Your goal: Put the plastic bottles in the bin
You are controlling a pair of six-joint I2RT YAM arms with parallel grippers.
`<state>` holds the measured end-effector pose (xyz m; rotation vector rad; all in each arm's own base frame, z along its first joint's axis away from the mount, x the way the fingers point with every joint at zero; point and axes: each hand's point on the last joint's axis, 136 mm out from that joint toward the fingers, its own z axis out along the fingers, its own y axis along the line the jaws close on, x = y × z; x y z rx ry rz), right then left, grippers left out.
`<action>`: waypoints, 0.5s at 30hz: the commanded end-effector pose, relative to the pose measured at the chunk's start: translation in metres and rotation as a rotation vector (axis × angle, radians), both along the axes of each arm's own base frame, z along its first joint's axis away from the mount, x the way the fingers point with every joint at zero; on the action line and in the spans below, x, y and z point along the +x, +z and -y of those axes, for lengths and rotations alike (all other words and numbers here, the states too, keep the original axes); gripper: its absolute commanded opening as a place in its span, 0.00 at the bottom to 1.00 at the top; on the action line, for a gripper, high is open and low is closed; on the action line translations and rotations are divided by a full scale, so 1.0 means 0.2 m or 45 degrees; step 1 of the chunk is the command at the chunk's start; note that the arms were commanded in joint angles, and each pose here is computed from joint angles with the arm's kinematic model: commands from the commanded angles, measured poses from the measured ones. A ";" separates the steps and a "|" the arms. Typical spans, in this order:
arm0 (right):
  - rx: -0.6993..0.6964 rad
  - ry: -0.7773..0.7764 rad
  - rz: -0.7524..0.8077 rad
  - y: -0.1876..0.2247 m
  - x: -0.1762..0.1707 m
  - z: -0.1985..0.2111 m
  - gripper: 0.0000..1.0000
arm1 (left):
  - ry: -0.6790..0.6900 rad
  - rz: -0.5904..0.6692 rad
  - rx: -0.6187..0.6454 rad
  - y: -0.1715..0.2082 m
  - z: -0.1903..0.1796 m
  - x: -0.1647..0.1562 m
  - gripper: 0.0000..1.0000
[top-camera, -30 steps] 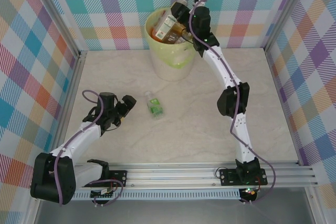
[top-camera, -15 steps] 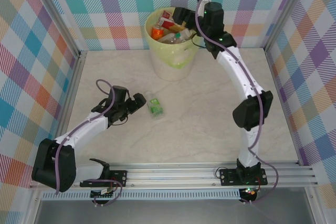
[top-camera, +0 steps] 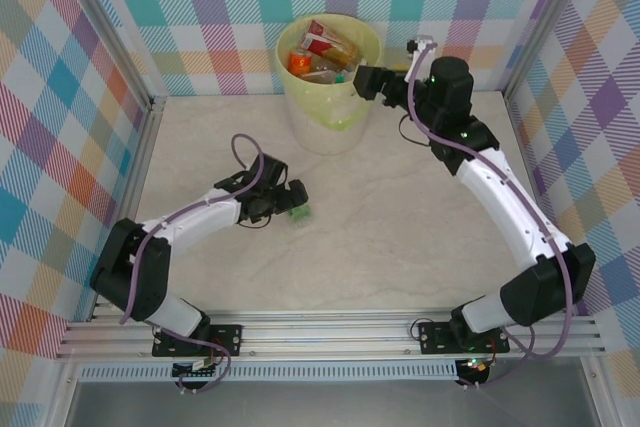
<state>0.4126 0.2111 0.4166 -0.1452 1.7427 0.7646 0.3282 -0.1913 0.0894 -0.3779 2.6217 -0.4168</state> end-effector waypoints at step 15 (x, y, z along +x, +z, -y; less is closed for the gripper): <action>-0.161 -0.024 -0.161 -0.39 -0.50 0.23 1.00 | -0.116 -0.091 0.385 -0.20 0.08 0.08 1.00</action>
